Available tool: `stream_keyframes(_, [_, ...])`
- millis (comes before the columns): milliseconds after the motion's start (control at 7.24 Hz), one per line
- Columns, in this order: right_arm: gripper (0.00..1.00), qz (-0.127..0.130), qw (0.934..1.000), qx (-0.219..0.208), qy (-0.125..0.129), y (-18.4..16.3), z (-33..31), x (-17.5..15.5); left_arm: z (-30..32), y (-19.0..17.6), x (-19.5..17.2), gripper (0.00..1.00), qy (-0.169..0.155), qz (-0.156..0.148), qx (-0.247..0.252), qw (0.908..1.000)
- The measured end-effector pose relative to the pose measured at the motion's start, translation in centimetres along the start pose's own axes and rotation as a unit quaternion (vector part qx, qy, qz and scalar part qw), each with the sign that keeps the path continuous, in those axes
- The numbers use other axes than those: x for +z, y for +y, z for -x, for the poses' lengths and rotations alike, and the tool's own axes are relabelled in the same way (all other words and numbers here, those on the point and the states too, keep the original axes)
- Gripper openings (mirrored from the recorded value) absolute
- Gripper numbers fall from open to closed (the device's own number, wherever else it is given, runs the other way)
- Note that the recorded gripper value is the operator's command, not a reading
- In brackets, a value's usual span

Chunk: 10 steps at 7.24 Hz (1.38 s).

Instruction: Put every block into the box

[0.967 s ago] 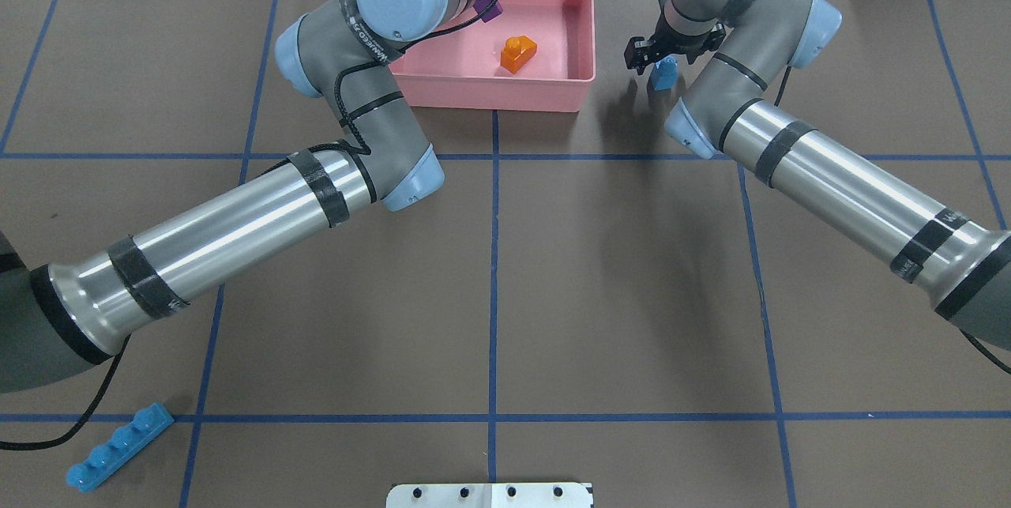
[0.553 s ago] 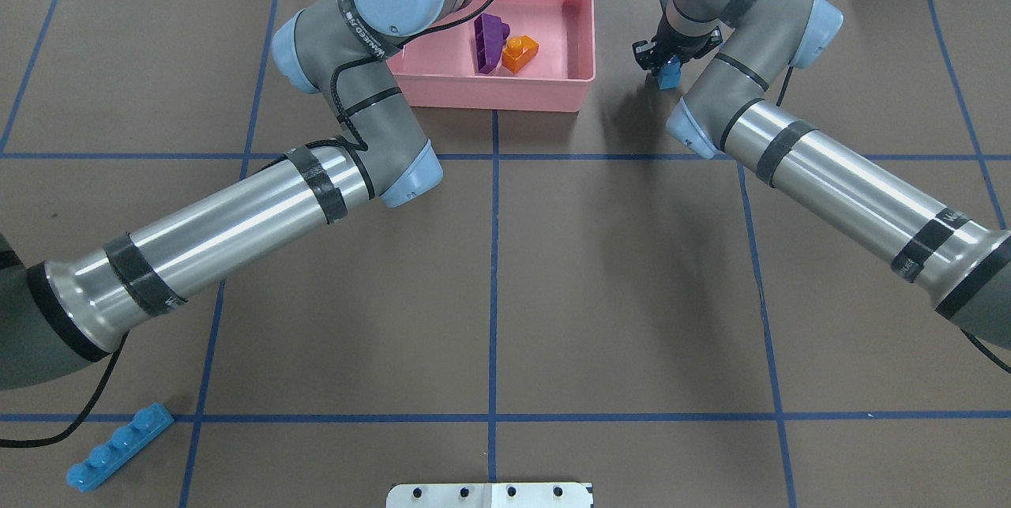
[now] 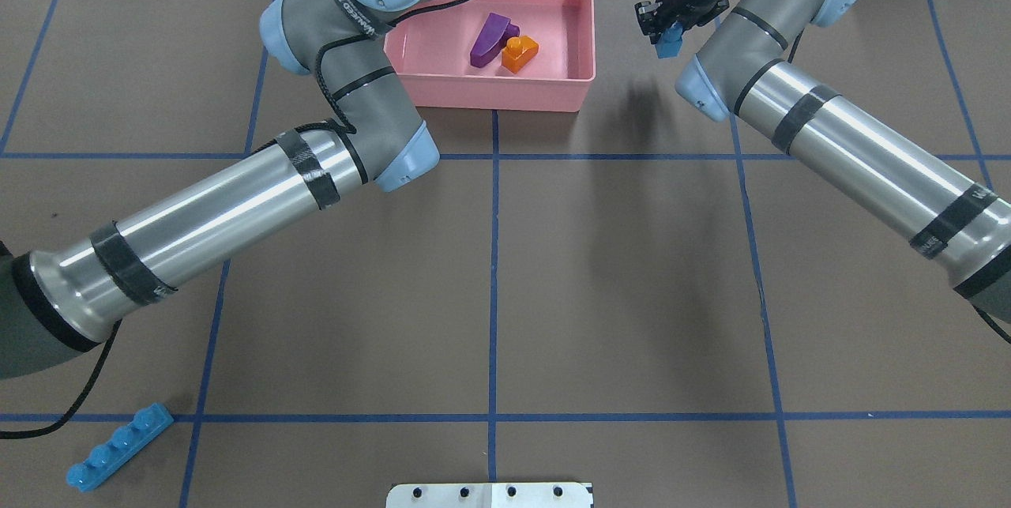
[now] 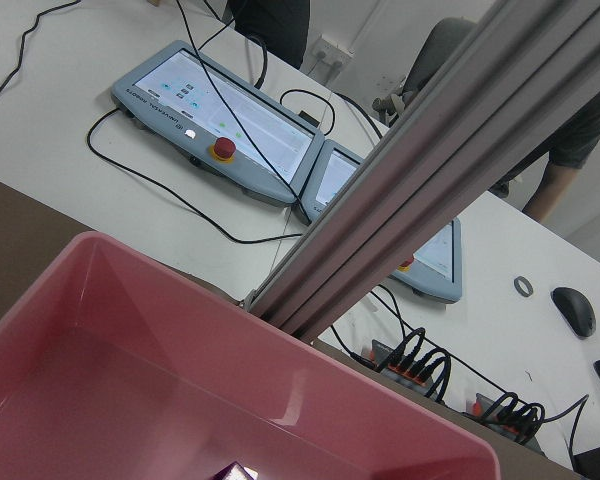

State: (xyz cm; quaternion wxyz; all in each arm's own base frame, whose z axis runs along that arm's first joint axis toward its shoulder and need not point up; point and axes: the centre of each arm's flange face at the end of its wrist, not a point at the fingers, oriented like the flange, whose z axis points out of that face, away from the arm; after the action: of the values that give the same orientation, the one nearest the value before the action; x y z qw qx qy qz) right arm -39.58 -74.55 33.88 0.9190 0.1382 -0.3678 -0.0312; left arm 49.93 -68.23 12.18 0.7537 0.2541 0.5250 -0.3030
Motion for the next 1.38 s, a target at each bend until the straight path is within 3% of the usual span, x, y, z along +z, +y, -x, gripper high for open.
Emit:
stream_keyframes(415, [0.00, -0.039, 0.9980, 0.010, -0.047, -3.5, 4.7, -7.6, 6.3, -5.2, -4.9, 1.00, -0.068, 0.096, 0.075, 0.9902])
stream_keyframes(691, [0.00, -0.063, 0.9962, 0.015, -0.058, -4.9, 9.8, -10.1, 13.0, -5.5, -8.7, 1.00, -0.114, 0.153, 0.155, 0.9694])
stream_keyframes(967, [0.00, -0.086, 0.9958, 0.006, -0.033, -4.6, 14.6, -8.3, 20.6, -3.8, -12.7, 1.00, -0.117, 0.212, 0.218, 0.9453])
stream_keyframes(1244, [0.00, -0.108, 0.9938, -0.008, -0.021, -3.4, 17.1, -4.6, 27.7, -1.9, -18.1, 1.00, -0.112, 0.253, 0.243, 0.9297])
stream_keyframes(1382, [0.86, -0.118, 0.9927, -0.009, -0.019, -2.6, 18.0, -3.2, 31.1, -0.5, -21.0, 1.00, -0.117, 0.268, 0.251, 0.9228])
